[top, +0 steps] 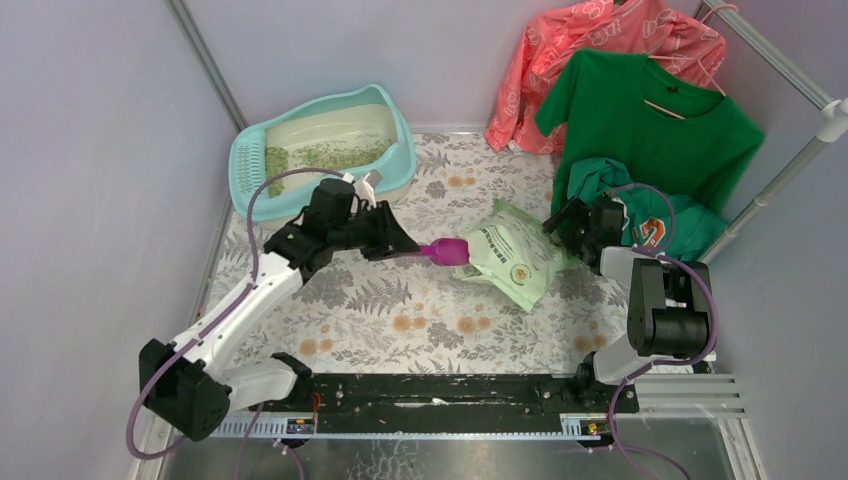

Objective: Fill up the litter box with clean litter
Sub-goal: 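Scoop the cat litter from the cat litter bag.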

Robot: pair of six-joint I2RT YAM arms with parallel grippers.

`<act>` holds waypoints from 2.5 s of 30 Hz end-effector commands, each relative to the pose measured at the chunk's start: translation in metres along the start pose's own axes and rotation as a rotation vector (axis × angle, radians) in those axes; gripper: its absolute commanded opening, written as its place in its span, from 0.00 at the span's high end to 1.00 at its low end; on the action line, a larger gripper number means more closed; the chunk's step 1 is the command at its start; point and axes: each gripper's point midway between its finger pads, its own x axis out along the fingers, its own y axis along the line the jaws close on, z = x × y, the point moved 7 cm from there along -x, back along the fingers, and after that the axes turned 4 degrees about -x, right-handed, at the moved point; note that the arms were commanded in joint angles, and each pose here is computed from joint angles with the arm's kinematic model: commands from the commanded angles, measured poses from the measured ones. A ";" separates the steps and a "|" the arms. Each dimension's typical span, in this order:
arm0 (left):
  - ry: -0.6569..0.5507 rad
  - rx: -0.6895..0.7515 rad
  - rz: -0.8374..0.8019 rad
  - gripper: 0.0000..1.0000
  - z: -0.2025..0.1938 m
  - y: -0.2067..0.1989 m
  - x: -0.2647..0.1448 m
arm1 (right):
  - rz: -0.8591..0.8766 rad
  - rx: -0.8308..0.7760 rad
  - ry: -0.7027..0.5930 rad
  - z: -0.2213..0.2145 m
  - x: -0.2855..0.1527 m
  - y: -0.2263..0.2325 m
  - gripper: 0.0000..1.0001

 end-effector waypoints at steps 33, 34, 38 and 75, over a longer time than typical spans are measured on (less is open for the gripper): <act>0.072 -0.082 -0.044 0.94 -0.023 -0.004 0.189 | -0.104 0.068 0.106 -0.033 -0.010 -0.023 0.00; 0.068 -0.088 -0.065 0.94 -0.025 -0.003 0.191 | -0.103 0.068 0.107 -0.033 -0.010 -0.023 0.00; 0.055 -0.121 -0.144 0.94 -0.037 0.006 0.193 | -0.102 0.067 0.108 -0.033 -0.010 -0.023 0.00; 0.020 -0.298 -0.615 0.94 -0.096 0.031 0.158 | -0.062 0.053 0.086 -0.033 -0.013 -0.021 0.00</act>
